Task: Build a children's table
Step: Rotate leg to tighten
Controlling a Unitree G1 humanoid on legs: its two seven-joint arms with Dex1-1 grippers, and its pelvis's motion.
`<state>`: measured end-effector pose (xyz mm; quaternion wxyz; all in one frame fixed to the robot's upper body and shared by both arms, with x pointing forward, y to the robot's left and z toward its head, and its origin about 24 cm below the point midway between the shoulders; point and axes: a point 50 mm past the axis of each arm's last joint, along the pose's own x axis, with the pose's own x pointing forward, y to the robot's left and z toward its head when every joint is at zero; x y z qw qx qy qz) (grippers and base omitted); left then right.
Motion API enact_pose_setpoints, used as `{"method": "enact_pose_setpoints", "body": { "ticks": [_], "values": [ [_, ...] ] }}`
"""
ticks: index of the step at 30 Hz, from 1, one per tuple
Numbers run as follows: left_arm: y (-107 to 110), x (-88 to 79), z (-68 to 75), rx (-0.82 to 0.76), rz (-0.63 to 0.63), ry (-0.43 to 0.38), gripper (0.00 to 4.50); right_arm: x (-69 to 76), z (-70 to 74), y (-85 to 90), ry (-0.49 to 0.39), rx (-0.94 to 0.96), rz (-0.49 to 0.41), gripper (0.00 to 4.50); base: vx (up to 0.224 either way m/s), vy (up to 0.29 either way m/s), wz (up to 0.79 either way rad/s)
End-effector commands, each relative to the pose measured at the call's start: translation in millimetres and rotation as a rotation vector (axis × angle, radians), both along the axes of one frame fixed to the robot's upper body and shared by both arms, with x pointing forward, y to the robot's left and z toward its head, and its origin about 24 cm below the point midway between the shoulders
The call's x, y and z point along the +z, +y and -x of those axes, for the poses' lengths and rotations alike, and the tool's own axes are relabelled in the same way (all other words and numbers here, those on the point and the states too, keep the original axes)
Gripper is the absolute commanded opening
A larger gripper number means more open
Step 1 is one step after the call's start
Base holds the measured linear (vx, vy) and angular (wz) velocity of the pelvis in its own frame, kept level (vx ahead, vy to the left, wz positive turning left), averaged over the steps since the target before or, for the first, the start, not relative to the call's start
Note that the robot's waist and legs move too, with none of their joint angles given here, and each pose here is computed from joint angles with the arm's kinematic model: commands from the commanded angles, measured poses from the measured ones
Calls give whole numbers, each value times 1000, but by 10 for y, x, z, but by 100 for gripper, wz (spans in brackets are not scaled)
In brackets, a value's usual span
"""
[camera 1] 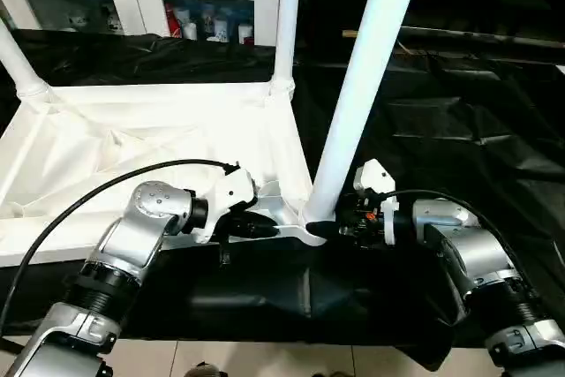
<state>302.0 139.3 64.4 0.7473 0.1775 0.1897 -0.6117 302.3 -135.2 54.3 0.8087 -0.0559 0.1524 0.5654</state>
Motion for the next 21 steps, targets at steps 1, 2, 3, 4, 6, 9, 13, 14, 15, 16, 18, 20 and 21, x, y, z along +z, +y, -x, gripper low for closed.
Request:
{"method": "enact_pose_setpoints", "body": {
  "ticks": [1, 2, 3, 4, 6, 9, 13, 14, 15, 16, 18, 20, 21],
  "values": [
    [-90, -79, 12, 20, 37, 24, 0, -81, -13, 36, -2, -54, 7, 270, 0, 0, 0],
    [-105, -91, -13, 48, 32, 15, 0, -113, -38, 29, -3, -106, 9, 270, 0, 0, 0],
    [-115, -98, -29, 66, 30, 9, 0, -134, -54, 24, -3, -141, 11, 270, 0, 0, 0],
    [-155, -110, -64, 101, 35, -6, 0, -170, -86, 26, -4, -214, 10, 270, 0, 0, 0],
    [-263, -124, -144, 182, 55, -40, 0, -231, -140, 50, 1, -355, -1, 270, 0, 0, 0],
    [-450, -162, -195, 249, 62, -46, 0, -254, -176, 166, 22, -503, -72, 270, 0, 0, 0],
    [-734, -191, -208, 301, 90, -28, 0, -279, -177, 381, 49, -583, -111, 270, 0, 0, 0],
    [-780, -191, -201, 297, 94, -23, 0, -279, -164, 434, 51, -571, -116, 270, 0, 0, 0],
    [-813, -191, -199, 292, 95, -22, 0, -276, -153, 483, 49, -559, -122, 270, 0, 0, 0],
    [-819, -189, -200, 289, 94, -23, 0, -269, -149, 505, 45, -550, -125, 270, 0, 0, 0],
    [-811, -180, -214, 278, 90, -33, 0, -239, -144, 538, 44, -528, -156, 304, 0, 0, 0],
    [-761, -172, -232, 276, 79, -40, 0, -197, -152, 526, 42, -518, -179, 341, 0, 0, 0],
    [-738, -169, -236, 275, 76, -42, 0, -184, -155, 514, 37, -512, -177, 344, 0, 0, 0]
  ]
}}
